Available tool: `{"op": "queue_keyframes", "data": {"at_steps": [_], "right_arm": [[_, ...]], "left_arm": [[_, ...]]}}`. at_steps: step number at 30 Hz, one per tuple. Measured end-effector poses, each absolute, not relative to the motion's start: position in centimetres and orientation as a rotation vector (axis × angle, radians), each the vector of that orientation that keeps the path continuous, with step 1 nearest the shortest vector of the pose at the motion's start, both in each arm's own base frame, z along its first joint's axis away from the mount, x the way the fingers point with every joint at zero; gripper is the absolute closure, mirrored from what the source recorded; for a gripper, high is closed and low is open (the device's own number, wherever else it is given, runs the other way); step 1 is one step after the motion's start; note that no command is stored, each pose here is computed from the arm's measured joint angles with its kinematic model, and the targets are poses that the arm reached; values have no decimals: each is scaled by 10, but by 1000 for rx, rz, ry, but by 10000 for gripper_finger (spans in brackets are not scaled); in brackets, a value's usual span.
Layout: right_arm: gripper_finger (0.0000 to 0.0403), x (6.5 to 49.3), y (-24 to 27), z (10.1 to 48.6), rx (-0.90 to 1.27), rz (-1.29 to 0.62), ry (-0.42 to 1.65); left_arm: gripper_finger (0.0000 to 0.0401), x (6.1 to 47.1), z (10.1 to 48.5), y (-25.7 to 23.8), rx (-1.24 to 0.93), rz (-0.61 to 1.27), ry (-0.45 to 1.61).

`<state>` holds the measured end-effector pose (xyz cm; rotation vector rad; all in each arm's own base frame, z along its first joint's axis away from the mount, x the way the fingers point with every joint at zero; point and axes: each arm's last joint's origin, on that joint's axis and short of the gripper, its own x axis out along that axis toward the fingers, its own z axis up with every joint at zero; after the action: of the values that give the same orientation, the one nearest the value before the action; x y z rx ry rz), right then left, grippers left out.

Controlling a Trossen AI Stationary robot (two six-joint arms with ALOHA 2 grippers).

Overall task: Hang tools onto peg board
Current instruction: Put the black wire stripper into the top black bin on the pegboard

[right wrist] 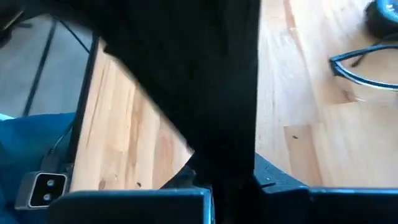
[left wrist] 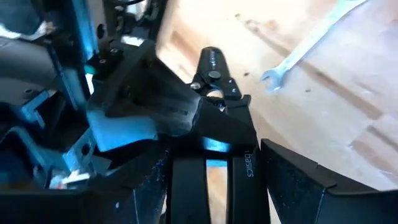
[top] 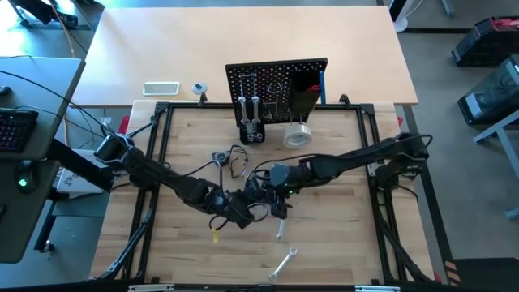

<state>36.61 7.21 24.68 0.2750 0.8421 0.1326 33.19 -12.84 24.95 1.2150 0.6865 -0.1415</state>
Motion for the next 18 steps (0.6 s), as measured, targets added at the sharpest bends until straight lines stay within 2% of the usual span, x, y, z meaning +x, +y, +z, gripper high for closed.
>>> {"op": "queue_keyframes", "data": {"at_steps": [5, 11, 18], "right_arm": [[385, 349, 76, 257, 234, 89, 881], [385, 328, 74, 292, 194, 11, 781], [385, 303, 73, 336, 84, -90, 598]], "left_arm": [[167, 325, 251, -135, 1282, -11, 731], [166, 317, 262, -139, 1299, 108, 720], [164, 306, 282, -134, 1217, 259, 679]]}}
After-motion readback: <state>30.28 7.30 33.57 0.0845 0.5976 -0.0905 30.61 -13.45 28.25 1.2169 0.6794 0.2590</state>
